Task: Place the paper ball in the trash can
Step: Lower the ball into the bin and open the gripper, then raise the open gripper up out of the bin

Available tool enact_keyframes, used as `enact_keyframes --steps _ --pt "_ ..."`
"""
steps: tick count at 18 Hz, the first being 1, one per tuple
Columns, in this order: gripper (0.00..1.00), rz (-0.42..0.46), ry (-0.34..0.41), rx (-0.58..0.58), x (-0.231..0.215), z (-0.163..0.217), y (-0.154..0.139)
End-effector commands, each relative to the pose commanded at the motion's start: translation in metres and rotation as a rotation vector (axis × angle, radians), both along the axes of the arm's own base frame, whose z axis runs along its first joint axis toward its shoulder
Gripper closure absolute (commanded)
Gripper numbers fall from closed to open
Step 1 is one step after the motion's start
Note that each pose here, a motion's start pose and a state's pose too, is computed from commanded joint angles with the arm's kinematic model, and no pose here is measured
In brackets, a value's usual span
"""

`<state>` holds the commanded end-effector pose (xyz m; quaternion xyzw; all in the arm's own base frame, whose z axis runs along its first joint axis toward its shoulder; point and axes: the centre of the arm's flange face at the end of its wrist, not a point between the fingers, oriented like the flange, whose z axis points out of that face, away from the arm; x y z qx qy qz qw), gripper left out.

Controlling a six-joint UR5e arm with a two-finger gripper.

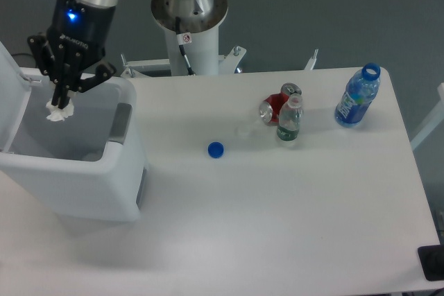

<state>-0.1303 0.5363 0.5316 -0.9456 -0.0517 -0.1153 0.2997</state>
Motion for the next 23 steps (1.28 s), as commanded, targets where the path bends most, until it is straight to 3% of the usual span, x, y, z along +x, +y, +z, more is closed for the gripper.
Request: enact_keyframes --steps 2,3,5,6,7,14,19,23 --pt "0.70 -0.001 0.000 -0.004 0.000 -0.002 0.000" --pt "0.50 -0.005 -0.002 -0.009 -0.001 -0.005 0.002" --pt "0.36 -0.022 0.011 -0.010 -0.002 -0.008 0.004" --pt "0.14 -0.029 0.018 -0.009 -0.002 -0.008 0.004" --pt "0.03 -0.040 0.028 -0.006 -0.002 -0.008 0.004" --pt "0.00 -0.049 0.070 0.007 -0.010 -0.001 -0.002" --pt "0.00 0.016 0.253 -0.062 -0.046 0.006 -0.016" --pt "0.00 -0.006 0.348 -0.100 -0.072 0.003 -0.026"
